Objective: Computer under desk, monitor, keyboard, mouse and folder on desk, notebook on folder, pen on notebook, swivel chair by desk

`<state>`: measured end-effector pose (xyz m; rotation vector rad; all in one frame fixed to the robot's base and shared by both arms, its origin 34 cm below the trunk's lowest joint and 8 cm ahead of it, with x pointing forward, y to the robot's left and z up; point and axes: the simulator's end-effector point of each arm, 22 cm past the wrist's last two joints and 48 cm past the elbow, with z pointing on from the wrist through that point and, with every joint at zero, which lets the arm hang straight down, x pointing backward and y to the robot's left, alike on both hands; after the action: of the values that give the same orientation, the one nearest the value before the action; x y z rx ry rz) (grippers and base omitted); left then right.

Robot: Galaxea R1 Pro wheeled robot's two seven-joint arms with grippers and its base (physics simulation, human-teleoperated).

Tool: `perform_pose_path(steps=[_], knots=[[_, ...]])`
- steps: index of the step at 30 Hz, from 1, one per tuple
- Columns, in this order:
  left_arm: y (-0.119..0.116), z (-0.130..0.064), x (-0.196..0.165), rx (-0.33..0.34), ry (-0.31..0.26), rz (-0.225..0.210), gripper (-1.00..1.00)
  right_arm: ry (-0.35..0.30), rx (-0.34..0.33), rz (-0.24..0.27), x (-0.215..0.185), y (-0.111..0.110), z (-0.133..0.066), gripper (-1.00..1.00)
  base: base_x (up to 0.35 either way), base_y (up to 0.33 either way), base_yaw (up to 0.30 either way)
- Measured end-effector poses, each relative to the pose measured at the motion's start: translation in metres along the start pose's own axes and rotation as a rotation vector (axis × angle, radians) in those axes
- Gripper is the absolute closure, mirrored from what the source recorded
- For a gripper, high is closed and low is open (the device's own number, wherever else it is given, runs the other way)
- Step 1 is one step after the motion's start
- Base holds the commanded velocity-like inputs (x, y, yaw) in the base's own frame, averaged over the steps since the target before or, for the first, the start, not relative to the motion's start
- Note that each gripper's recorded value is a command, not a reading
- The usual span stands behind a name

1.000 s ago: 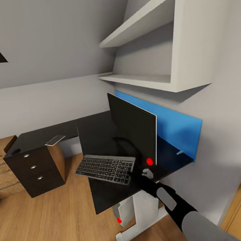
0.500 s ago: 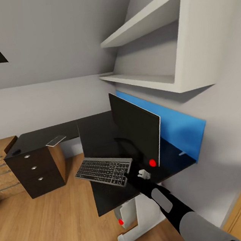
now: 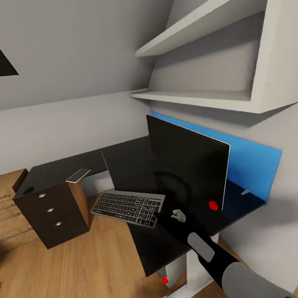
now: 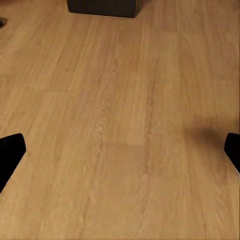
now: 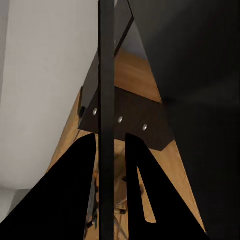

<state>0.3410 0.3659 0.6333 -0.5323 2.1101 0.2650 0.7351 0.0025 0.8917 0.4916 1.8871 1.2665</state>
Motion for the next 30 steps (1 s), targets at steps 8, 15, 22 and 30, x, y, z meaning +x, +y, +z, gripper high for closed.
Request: perform_pose_path(steps=[8, 15, 22, 30], knots=[[0.05, 0.023, 0.019, -0.023, 0.265, -0.155, -1.0, -0.028, 0.003, -0.007, -0.006, -0.001, 0.0, 1.0, 0.064, 0.324, -0.113], [0.05, 0.026, 0.018, 0.005, 0.3, -0.201, -1.0, -0.04, 0.01, -0.01, -0.008, -0.005, -0.001, 1.0, 0.004, 0.332, -0.25], [0.051, 0.026, 0.018, 0.006, 0.301, -0.202, -1.0, -0.083, 0.021, -0.026, -0.015, -0.009, -0.002, 1.0, 0.0, 0.332, -0.198], [0.05, 0.025, 0.019, 0.003, 0.301, -0.203, -1.0, -0.104, 0.019, 0.014, -0.019, -0.01, -0.003, 1.0, -0.027, 0.24, -0.018]])
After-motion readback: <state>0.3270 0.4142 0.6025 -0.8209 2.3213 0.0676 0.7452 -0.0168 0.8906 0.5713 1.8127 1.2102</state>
